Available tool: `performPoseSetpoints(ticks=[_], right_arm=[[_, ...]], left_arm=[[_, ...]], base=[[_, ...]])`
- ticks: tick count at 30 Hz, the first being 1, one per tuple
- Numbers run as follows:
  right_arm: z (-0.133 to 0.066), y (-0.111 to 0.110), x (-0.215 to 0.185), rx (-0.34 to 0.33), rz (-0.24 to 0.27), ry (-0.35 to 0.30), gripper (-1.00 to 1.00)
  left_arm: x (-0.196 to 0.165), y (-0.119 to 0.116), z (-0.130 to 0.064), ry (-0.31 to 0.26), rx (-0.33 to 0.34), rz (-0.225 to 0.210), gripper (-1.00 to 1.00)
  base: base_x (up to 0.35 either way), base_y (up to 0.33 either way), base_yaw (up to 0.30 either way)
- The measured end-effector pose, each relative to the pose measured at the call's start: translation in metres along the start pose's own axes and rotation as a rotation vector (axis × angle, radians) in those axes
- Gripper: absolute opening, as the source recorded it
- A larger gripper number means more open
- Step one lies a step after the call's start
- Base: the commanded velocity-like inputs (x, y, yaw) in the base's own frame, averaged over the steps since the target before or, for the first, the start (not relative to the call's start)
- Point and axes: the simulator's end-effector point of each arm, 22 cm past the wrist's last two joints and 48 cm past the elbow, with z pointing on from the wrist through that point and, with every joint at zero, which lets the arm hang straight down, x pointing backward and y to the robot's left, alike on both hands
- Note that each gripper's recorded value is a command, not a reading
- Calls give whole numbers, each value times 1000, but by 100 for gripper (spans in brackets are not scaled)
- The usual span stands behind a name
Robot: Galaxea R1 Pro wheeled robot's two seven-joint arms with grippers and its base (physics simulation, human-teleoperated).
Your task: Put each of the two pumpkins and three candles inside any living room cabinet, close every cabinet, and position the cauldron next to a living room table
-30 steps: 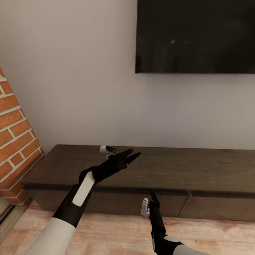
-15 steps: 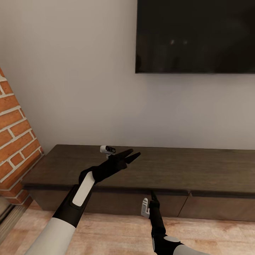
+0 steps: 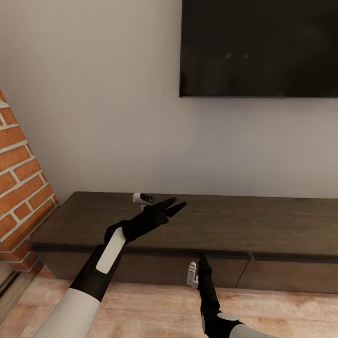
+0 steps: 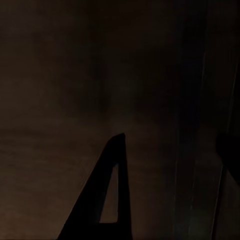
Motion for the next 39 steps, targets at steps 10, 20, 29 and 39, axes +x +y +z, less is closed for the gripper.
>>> performPoseSetpoints(ticks=[10,20,29,39], right_arm=[[2,-13,0,49,-4,2,-100],[4,-25,1,91,-11,6,-100],[3,-34,1,133,-5,4,-100],[2,-34,1,136,-7,3,-100]], left_arm=[[0,0,0,0,0,-2,100],[0,0,0,0,0,-2,100],[0,1,0,0,0,-2,100],[0,1,0,0,0,-2,100]], base=[[0,0,0],[0,0,0],[0,0,0],[-3,0,0]])
